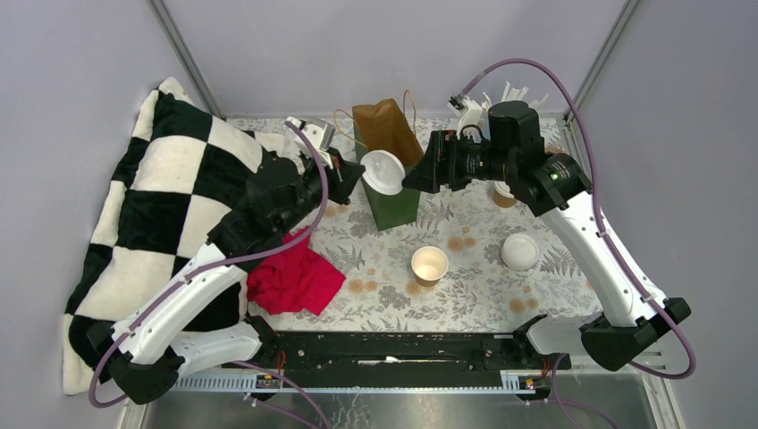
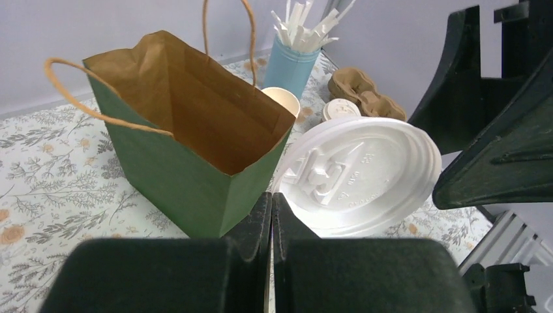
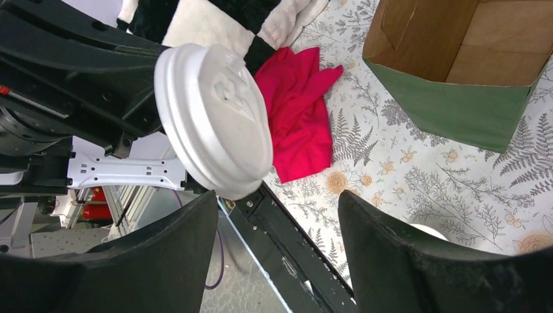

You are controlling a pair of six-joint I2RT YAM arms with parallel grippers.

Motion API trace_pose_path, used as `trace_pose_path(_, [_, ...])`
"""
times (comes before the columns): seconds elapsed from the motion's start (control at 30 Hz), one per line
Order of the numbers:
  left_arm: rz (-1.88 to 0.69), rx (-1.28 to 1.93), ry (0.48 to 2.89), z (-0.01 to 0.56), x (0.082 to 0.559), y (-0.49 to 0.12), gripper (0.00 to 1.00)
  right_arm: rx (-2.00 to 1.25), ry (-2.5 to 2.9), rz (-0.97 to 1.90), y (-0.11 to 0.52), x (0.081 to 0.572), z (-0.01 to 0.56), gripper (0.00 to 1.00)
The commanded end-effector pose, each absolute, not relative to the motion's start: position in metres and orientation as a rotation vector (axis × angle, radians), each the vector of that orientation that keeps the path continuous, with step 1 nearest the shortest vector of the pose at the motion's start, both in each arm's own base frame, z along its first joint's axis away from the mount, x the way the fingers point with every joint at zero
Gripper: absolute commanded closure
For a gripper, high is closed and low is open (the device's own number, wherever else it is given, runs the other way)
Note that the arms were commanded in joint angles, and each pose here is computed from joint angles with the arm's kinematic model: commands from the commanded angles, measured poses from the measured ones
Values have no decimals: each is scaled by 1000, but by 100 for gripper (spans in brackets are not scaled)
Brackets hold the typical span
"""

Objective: Pack the takeout coffee

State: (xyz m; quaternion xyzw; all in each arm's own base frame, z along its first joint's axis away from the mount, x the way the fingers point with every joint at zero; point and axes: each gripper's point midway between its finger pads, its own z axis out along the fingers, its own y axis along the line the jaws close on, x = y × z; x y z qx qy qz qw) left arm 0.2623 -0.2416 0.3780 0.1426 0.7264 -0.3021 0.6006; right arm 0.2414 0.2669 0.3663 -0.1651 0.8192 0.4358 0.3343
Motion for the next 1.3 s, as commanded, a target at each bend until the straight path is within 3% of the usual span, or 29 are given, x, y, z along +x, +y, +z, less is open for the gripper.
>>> trace_pose_path(0.0, [-692, 418, 1606, 401, 264, -260, 100, -505, 2060, 1159, 275, 234, 383, 27])
trace_pose_path(0.23, [-680, 321, 1694, 402, 270, -257, 100, -474, 2100, 875, 264, 259, 371, 46])
trace_pose_path(0.5, [-642, 277, 1801, 385, 269, -251, 100, -468, 2108, 733, 269, 252, 365, 27])
trace_pose_path(0.93, [-619, 186, 2043, 352, 259, -255, 100, -309, 2205, 387, 252, 273, 342, 36])
trace_pose_path(1.1, [-551, 174, 2096, 343, 258, -253, 100, -326, 2236, 268, 254, 271, 335, 52])
trace_pose_path(1.27, [-470, 164, 2162, 334, 260, -248, 100, -329, 2256, 177, 251, 270, 328, 62])
